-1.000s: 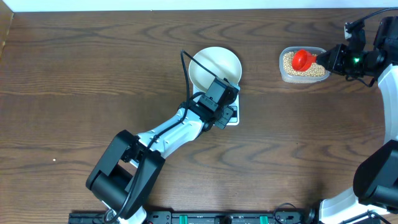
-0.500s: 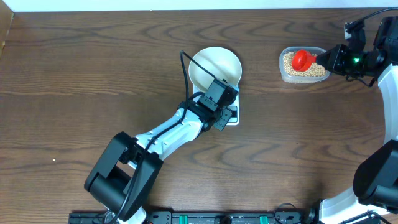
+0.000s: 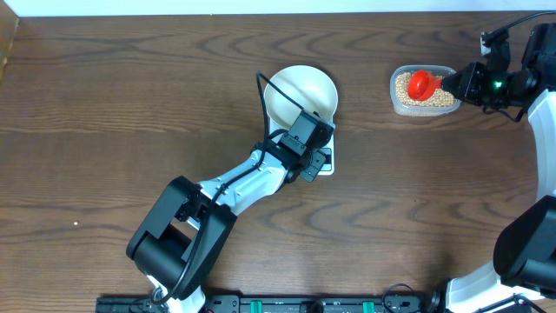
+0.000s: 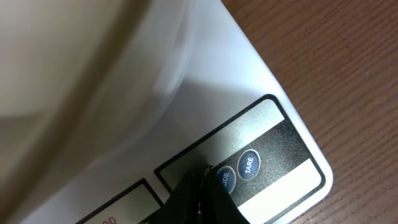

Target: Scoop item into bowl and weigh 50g on scale

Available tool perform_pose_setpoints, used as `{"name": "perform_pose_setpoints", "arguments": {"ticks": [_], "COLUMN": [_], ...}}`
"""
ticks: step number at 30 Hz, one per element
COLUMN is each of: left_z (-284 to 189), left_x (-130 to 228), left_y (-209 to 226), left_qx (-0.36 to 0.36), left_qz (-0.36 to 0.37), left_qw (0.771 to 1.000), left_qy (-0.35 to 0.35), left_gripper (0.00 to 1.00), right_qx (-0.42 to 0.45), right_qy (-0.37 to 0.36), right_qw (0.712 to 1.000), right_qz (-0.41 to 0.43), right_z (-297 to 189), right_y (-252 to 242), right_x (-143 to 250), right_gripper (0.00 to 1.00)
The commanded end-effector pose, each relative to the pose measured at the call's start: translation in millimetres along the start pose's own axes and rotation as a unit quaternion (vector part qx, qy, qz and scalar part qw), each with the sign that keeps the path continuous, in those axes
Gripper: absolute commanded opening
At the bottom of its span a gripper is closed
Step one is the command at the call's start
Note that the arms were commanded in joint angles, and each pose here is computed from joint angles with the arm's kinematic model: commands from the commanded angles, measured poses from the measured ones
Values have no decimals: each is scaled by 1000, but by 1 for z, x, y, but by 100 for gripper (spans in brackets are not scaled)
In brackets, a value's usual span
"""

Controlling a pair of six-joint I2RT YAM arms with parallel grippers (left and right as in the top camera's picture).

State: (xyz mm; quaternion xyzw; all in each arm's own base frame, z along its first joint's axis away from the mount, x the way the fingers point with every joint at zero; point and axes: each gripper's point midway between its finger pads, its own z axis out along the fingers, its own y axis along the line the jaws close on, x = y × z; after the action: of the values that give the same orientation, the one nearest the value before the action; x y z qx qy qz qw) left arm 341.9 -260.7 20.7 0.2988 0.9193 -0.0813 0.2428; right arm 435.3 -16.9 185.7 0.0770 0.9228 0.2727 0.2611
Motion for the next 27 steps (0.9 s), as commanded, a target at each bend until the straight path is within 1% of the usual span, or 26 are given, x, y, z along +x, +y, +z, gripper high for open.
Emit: {"name": "perform_pose_setpoints", "arguments": {"ticks": [1,14,19,24,27], "left_z": [-16,-21,-15,7,13], "left_x": [-21,-26,-14,8,12], "left_y": [5,9,9,8,5], "left_qx": [-10,-18,-18,-16,-5], "left_qz": [8,8,8,4,-1], "left_qw": [999,999,1000,1000,1000], "left_qy": [-32,-39,-16,22,28], "left_gripper": [7,7,7,8,7], "right_qx": [-1,-1,-1,-1,-1], "right_qy": [-12,-12,-12,-12,-12], "right_qw": [1000,1000,1000,1000,1000], "right_qz": [-21,-25,-25,-25,-25], "right_z": [-8,-8,-8,-8,-8], "right_y": [8,8,8,8,8], "right_x": [-7,-7,-7,-7,-7], "right_gripper": [1,1,1,1,1]}}
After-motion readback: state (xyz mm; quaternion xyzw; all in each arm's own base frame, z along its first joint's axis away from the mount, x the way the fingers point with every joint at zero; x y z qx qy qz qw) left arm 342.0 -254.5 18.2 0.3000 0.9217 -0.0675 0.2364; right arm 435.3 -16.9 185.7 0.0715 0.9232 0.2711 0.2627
